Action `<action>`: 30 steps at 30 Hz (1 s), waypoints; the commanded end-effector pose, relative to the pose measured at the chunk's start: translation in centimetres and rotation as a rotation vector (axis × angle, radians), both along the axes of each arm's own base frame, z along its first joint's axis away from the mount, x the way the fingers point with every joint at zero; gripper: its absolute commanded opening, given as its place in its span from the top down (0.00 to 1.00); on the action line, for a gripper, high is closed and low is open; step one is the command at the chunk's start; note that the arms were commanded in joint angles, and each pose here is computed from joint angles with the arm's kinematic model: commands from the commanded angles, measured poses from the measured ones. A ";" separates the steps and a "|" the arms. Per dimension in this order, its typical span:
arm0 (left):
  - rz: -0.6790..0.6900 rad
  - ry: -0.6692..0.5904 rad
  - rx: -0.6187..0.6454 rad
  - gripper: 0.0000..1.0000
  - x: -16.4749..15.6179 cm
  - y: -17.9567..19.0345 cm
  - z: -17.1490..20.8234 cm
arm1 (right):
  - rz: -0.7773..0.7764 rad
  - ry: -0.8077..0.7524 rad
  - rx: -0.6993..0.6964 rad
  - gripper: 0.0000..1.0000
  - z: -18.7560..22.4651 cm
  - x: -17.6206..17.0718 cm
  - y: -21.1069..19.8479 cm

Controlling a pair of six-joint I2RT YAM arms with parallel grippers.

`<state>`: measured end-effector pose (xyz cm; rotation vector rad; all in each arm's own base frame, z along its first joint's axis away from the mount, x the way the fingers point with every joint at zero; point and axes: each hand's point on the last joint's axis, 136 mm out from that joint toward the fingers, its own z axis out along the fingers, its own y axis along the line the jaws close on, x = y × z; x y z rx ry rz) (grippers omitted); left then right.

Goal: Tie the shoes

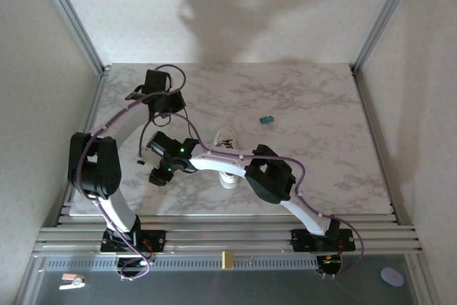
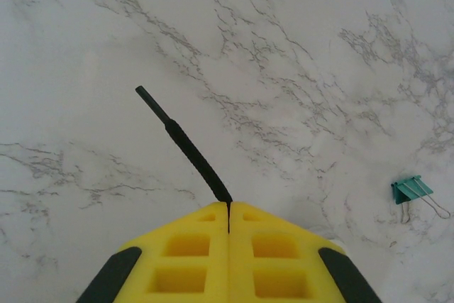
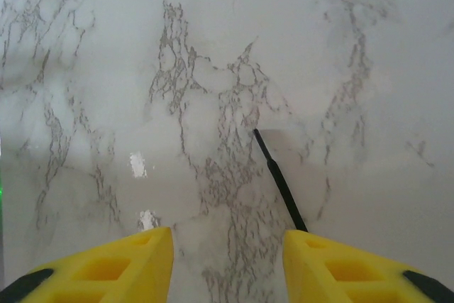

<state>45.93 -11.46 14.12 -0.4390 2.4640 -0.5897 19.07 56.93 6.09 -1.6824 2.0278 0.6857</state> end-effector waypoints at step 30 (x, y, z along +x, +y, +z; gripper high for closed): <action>-0.037 -0.016 -0.045 1.00 0.1 -0.7 0.0 | -0.034 0.103 -0.128 1.00 -5.5 0.2 -0.7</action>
